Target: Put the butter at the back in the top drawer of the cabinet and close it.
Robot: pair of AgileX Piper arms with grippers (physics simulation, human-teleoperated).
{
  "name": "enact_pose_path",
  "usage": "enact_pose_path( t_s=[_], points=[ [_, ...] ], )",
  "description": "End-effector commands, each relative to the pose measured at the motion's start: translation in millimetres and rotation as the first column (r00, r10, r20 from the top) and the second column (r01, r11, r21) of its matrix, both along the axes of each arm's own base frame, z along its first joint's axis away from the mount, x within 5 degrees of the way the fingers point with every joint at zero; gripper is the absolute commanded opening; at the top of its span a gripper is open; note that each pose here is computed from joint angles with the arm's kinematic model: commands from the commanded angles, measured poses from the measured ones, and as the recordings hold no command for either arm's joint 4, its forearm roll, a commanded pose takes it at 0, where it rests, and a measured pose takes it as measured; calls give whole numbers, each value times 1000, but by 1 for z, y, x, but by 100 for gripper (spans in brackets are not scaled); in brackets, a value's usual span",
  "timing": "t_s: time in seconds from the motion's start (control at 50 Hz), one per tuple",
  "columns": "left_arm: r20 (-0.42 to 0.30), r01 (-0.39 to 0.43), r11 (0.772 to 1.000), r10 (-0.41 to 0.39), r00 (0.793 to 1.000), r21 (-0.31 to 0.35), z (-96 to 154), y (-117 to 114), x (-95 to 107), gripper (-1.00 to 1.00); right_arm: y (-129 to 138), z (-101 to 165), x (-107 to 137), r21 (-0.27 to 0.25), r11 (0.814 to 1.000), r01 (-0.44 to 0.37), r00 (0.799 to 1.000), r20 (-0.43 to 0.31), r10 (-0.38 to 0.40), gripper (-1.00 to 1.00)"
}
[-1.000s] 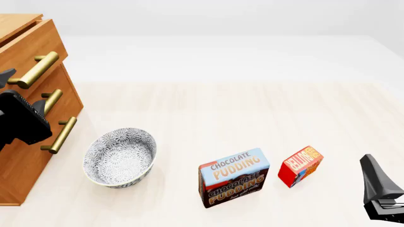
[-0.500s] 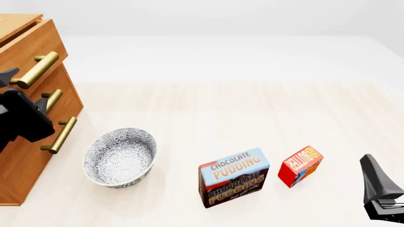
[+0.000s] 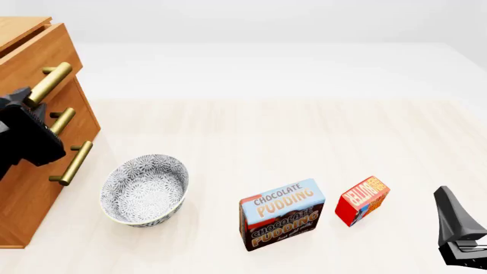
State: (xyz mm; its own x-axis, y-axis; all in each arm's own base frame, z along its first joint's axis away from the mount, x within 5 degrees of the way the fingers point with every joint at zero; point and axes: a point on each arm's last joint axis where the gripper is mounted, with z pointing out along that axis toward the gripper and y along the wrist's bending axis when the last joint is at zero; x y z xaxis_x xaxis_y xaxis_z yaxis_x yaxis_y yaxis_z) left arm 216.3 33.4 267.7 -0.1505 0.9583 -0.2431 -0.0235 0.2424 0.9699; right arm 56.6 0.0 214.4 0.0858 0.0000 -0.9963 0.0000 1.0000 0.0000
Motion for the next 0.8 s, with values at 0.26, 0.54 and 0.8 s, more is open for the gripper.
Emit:
enact_pose_path(
  t_s=[0.26,0.54,0.8],
  points=[
    [-27,-2,1000,2,1000,-6,-7,0,-2,-100,0,0,0,0,1000,0,1000,0,0,100],
    [-28,6,1000,-6,1000,-7,-9,-2,-3,-100,0,0,0,0,1000,0,1000,0,0,100],
    [-30,25,1000,-25,999,-16,-11,-6,-1,-100,0,0,0,0,1000,0,1000,0,0,100]
  ],
)
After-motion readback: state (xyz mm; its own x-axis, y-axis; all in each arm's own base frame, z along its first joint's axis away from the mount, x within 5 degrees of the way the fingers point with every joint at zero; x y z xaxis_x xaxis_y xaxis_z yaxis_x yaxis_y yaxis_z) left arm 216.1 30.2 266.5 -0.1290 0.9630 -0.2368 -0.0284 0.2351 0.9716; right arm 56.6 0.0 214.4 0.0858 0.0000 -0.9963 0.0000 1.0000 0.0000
